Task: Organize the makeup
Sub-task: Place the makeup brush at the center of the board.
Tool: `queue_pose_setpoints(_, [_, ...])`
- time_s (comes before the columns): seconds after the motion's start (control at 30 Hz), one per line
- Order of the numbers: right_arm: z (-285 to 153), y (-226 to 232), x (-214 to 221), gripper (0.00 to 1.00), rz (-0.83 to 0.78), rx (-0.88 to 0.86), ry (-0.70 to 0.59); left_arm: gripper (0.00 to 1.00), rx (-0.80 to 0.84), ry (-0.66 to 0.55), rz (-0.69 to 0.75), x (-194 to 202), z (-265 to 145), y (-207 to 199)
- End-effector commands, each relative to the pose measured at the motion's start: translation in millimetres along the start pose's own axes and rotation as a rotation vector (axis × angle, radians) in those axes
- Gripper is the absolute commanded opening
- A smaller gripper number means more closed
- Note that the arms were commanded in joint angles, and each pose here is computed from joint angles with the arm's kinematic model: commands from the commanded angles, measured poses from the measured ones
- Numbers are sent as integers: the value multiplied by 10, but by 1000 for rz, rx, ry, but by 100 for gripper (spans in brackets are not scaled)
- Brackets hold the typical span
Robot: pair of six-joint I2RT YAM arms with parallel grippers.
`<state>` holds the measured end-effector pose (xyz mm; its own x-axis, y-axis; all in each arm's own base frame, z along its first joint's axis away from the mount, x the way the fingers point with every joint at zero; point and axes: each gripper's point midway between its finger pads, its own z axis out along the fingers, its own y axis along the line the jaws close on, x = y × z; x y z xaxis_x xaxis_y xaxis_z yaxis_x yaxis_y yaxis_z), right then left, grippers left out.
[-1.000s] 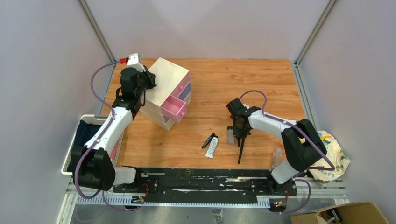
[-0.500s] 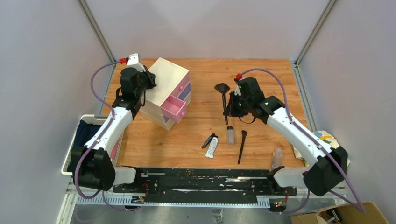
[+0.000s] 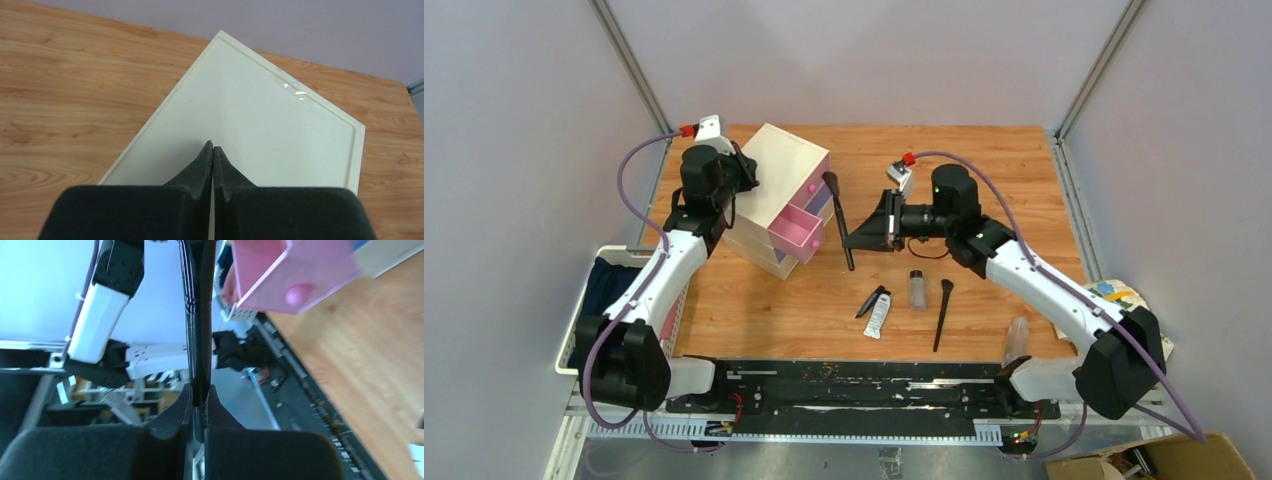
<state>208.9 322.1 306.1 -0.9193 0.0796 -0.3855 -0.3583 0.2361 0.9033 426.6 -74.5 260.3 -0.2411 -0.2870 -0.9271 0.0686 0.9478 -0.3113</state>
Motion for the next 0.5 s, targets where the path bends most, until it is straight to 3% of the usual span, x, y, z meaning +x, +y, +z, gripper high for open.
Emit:
queue_pose_setpoints(0.0, [67, 521, 178, 0, 91, -233, 82, 0, -10, 73, -2, 166, -77, 2])
queue_pose_setpoints(0.27, [185, 849, 320, 0, 116, -339, 97, 0, -14, 81, -6, 167, -153, 2])
queue_pose_setpoints(0.33, [195, 806, 300, 0, 67, -270, 81, 0, -16, 80, -3, 156, -178, 5])
queue_pose_setpoints(0.47, [134, 394, 195, 0, -100, 92, 50, 0, -11, 74, -7, 131, -199, -10])
